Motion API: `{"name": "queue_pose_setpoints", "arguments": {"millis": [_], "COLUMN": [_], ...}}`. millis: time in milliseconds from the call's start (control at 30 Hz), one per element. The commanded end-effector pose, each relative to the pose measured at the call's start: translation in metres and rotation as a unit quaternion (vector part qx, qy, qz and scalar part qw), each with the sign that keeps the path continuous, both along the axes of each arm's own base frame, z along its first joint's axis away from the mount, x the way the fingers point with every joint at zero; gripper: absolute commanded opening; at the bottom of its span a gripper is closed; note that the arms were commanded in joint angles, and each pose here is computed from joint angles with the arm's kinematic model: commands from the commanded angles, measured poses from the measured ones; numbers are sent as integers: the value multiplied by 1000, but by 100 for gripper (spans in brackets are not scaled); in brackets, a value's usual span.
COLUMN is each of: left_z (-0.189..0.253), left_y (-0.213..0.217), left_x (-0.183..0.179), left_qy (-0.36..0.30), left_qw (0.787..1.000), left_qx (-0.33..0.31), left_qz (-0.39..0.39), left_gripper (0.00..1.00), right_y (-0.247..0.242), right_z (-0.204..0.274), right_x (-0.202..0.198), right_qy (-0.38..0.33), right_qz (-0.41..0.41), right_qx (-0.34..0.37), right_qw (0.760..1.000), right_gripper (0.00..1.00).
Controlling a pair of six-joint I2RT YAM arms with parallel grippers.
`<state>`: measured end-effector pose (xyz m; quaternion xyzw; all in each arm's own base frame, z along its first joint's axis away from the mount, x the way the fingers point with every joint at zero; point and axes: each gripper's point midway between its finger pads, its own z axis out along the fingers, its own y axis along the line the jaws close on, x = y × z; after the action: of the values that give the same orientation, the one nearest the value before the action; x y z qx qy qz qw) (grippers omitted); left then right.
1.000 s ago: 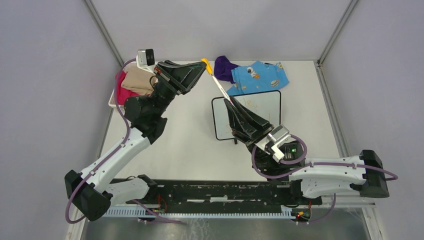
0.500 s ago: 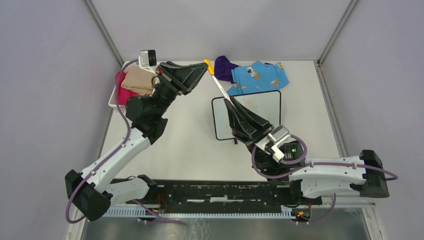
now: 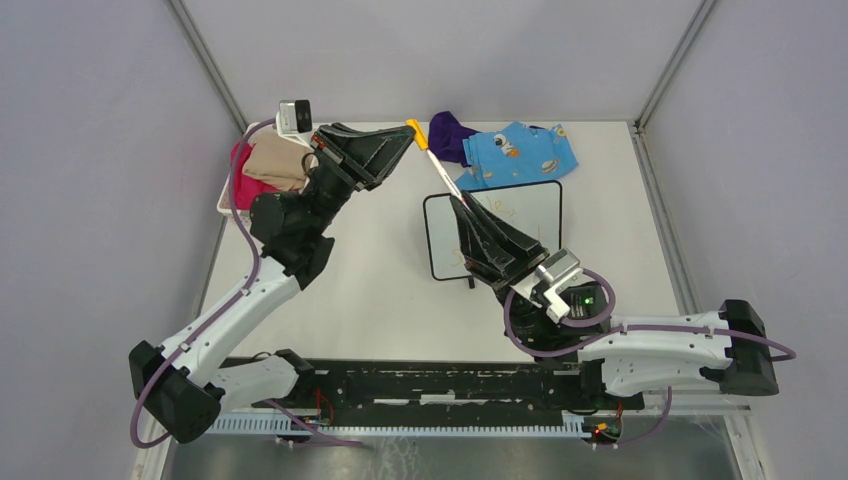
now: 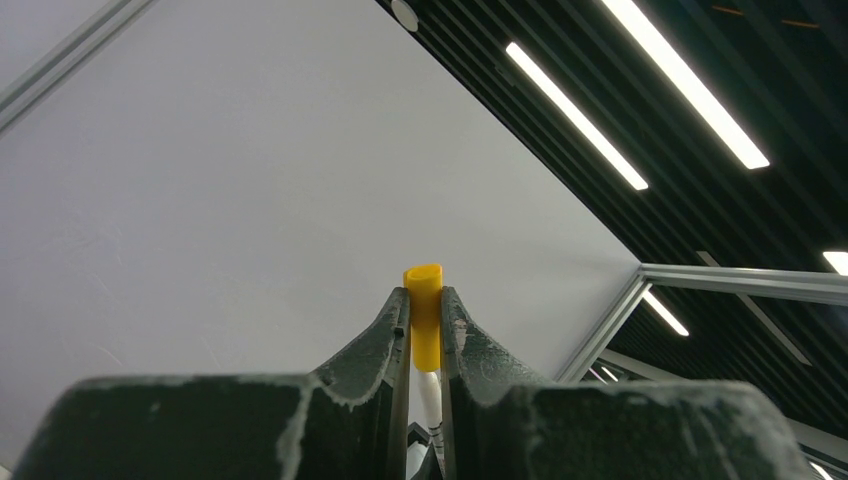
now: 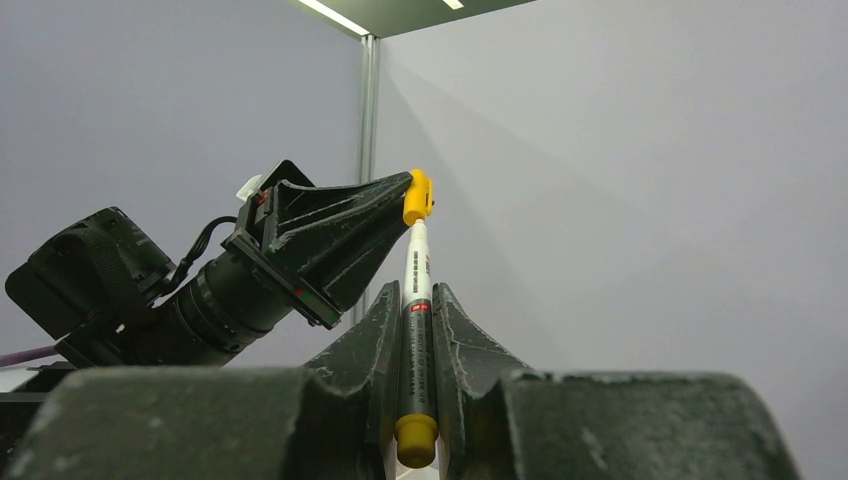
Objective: Write a sentence on the whiteboard
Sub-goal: Close the whiteboard marker at the center of the board.
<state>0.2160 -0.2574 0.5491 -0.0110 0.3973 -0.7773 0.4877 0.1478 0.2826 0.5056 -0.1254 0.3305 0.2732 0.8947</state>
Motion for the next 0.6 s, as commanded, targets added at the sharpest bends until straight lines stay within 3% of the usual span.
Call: {"name": "queue_pose_setpoints", "arguments": {"millis": [0,567], "left_z": [13,9], "left_y": [8,6], "left_x": [-14,-19], "left_qy": [-39,-38], "left_qw": [999,999], "left_qx": [-9,-13], "left_qz": [14,-9], "left_gripper": [2,2], "right_y": [-18,-11], "right_z": [23,26], "right_x": [-2,-1], "right_qy": [-4,-6], "right_qz": [-4,-8], "right_qx": [47,43], "right_qw": [999,999], "right_gripper": [0,0]}}
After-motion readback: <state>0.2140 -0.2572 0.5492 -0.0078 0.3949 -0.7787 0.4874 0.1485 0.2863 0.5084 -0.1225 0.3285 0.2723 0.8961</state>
